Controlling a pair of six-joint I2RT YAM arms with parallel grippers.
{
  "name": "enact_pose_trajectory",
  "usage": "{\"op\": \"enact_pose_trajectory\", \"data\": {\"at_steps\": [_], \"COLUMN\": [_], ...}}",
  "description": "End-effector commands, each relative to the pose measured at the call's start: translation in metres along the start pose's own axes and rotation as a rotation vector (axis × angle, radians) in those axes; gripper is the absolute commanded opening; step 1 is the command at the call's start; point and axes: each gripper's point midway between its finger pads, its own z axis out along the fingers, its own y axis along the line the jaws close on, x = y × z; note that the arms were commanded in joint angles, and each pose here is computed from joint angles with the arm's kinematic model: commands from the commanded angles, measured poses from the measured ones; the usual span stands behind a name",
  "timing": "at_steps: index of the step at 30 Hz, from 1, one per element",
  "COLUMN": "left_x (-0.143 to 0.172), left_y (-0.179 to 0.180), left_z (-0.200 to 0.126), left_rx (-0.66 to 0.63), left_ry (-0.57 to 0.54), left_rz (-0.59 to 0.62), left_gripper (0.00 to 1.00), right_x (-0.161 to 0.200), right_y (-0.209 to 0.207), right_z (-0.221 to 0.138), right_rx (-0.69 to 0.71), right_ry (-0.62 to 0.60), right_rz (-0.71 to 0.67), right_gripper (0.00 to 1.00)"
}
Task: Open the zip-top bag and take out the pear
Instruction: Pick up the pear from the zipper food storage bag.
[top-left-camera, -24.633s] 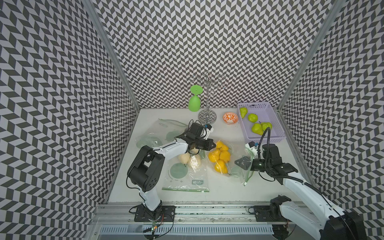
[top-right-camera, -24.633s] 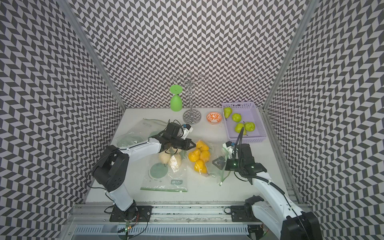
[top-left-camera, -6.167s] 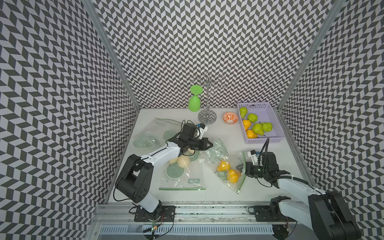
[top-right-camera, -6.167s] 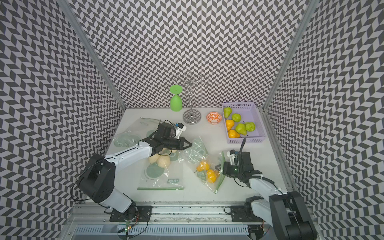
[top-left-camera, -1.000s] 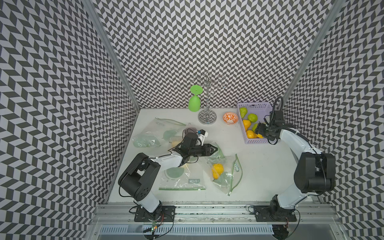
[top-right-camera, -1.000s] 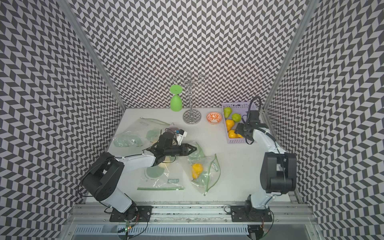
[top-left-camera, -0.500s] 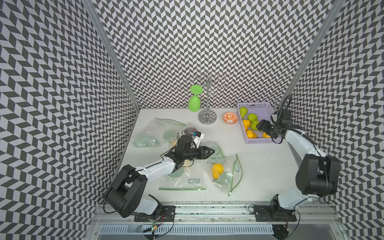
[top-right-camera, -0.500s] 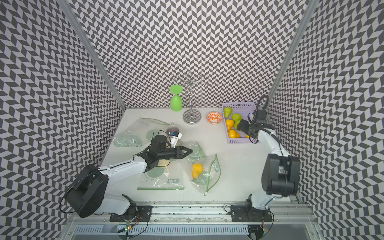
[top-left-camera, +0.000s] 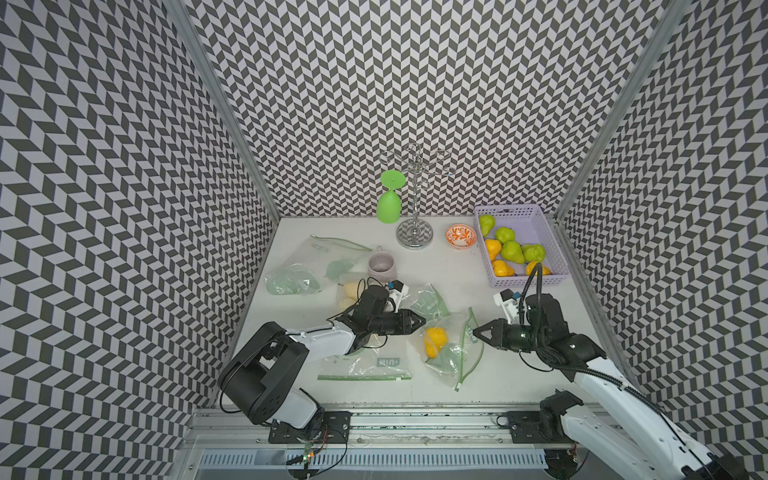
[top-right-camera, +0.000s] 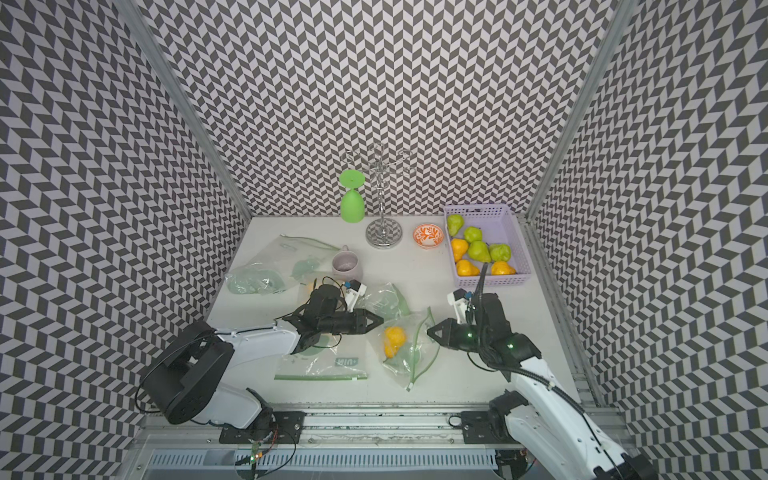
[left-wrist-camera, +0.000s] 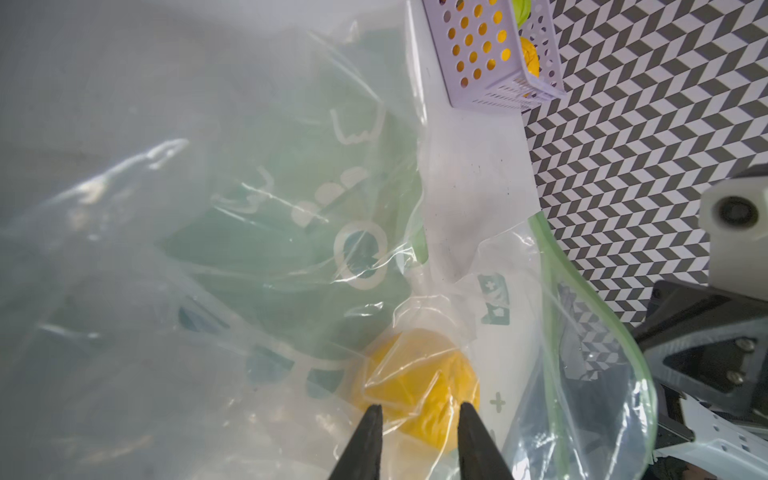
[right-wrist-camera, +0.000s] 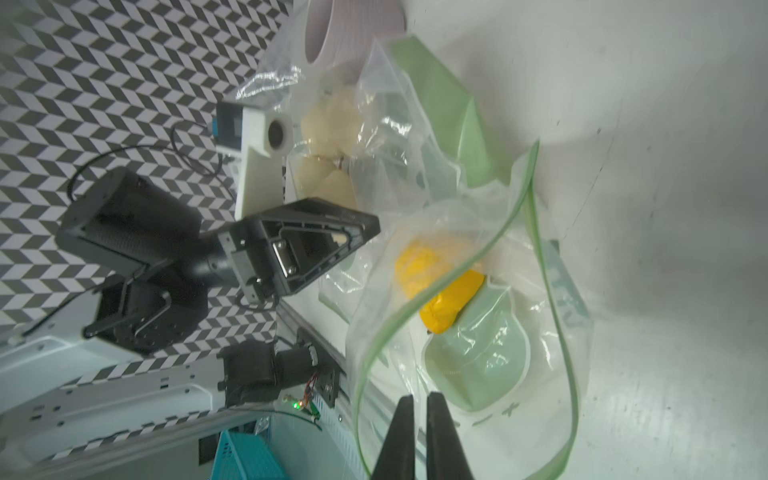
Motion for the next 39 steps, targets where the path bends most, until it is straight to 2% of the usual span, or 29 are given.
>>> {"op": "enact_pose_trajectory", "data": {"at_steps": [1, 10, 13, 15, 19, 27, 33, 39], "left_x": [0.005, 0.02, 0.022, 0.023, 0.026, 0.033, 0.038, 0.048], "left_y": [0.008, 0.012, 0.016, 0.019, 0.024, 0.024, 0.008, 0.0], "left_z": [0.006, 0.019, 0.022, 0.025, 0.033, 0.051, 0.068, 0.074], "left_rx": [-0.015, -0.033, -0.04, -0.048, -0.066, -0.06, -0.017, 0.027], "left_ry": [-0.004, 0.031, 0.037, 0.044, 0.066, 0.121, 0.161, 0.201], "left_rz": [0.005, 0.008, 0.005, 0.008, 0.026, 0.059, 0.111, 0.133], "left_gripper": [0.33, 0.3, 0.3, 0.3, 0.29, 0.27, 0.25, 0.22], "right_x": [0.002, 0.026, 0.024, 0.02, 0.014, 0.006, 0.005, -0.004], "right_y": [0.016, 0.009, 0.004, -0.002, -0.009, -0.018, -0.023, -0.028], "right_z": [-0.001, 0.038, 0.054, 0.062, 0.073, 0.088, 0.1, 0.107], "right_rx": [-0.058, -0.082, -0.046, -0.025, 0.0, 0.025, 0.034, 0.084], "right_ry": [-0.029, 0.044, 0.052, 0.046, 0.026, 0.014, 0.031, 0.027], "right_rz": [0.021, 0.014, -0.016, -0.033, -0.062, -0.109, -0.118, -0.127], "right_gripper": [0.08, 0.08, 0.13, 0.22, 0.5, 0.77, 0.83, 0.8]}}
